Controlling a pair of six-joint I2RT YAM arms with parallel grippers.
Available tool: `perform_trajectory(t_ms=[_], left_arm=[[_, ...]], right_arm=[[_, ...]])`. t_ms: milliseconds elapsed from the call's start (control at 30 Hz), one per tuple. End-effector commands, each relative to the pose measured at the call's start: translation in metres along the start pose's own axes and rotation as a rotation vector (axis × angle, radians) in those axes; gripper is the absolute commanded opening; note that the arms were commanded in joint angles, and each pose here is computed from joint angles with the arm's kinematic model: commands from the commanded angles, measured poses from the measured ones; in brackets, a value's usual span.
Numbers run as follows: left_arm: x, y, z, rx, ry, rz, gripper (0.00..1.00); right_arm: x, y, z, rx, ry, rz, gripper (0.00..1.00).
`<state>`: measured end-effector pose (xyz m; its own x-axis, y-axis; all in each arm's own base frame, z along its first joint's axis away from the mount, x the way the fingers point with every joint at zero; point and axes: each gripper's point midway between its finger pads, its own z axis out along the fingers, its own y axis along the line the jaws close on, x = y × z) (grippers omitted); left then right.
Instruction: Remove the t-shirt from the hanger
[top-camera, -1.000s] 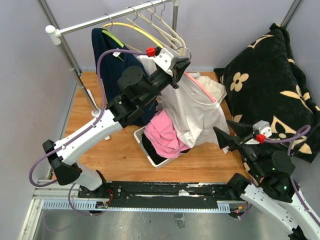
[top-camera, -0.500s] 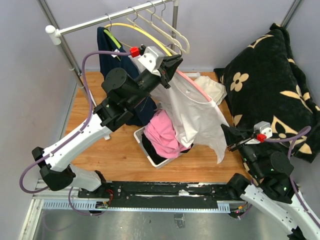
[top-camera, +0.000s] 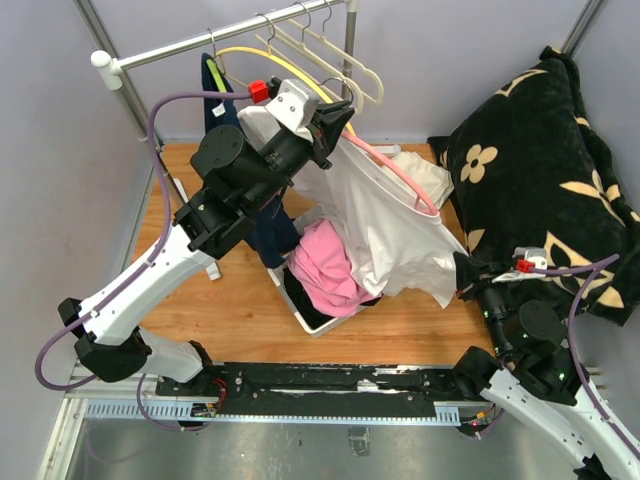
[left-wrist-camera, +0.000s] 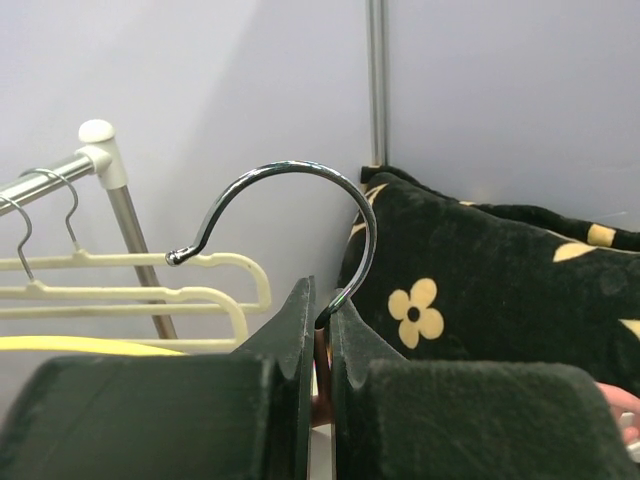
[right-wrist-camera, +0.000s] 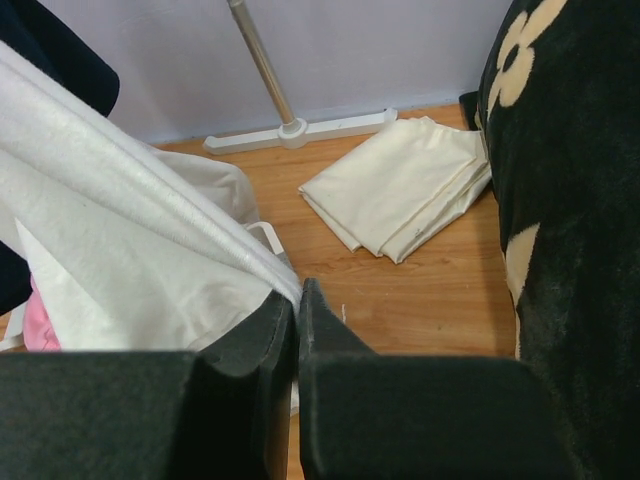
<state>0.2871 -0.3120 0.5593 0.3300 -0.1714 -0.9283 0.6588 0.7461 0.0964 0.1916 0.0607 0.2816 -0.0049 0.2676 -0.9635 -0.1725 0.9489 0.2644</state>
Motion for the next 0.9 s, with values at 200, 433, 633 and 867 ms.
perform_trajectory(t_ms=[200,433,633,867], left_arm=[[-0.080,0.045,-0.022,-0.159,-0.189,0.033,0.01],[-0.091,0.049,-0.025,-0.171,-0.215,0.025,0.00],[-0.089,0.048,-0.023,-0.167,-0.213,0.021,0.01],[-0.091,0.049,-0.021,-0.175,-0.222,0.013,0.01]], right_arm=[[0.028,-0.025,-0.004,0.119,0.056,-0.008,0.01],[0.041,-0.031,-0.005,0.142,0.059,0.017,0.01],[0.045,-0.027,-0.003,0.123,0.060,0.027,0.01],[0.051,-0.029,-0.003,0.128,0.067,0.033,0.01]])
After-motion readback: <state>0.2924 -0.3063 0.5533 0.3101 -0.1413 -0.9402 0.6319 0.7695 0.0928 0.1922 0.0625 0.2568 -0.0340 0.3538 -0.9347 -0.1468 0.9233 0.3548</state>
